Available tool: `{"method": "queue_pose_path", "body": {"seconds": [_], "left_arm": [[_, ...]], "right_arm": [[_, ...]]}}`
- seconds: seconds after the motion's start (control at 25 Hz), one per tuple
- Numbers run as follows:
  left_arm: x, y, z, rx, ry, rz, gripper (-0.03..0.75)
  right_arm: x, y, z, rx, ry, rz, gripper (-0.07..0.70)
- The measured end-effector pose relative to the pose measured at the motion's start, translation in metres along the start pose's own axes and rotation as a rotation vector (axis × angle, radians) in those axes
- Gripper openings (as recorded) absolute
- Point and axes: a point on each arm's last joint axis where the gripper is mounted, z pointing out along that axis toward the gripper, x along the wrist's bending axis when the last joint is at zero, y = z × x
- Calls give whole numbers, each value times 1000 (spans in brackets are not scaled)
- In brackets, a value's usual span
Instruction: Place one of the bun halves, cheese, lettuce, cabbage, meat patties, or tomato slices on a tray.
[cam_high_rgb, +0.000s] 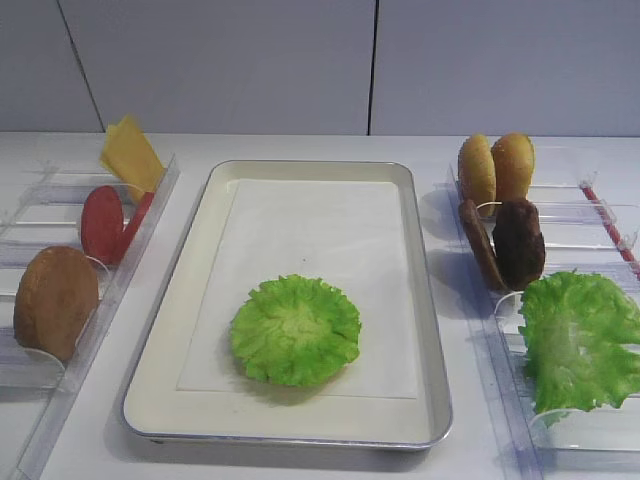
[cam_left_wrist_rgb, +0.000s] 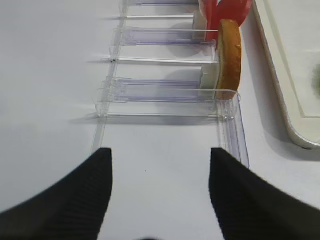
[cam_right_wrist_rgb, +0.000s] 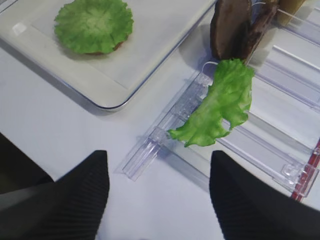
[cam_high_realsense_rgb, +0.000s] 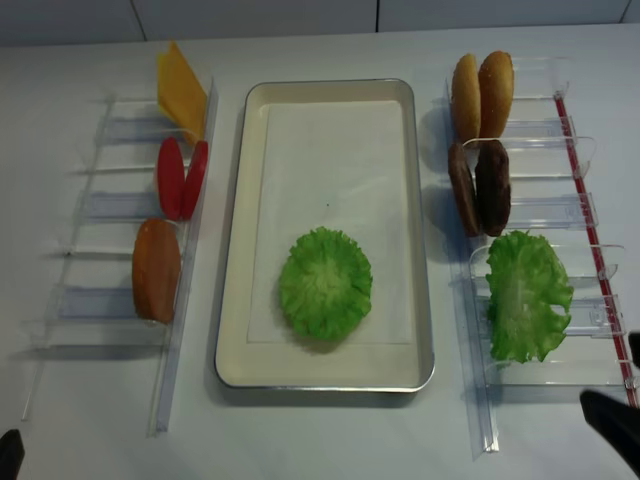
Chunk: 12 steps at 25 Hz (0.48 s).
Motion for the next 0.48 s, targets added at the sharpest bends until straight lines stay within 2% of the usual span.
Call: {"method": "queue_pose_path", "body": {"seconds": [0.24,0.48], "left_arm": [[0,0,0,0,0,0,414],[0,0,0,0,0,0,414]], "right_arm": [[0,-31,-1,-7,40,-18,481],[-2,-46,-15,-130,58,-49,481]]}}
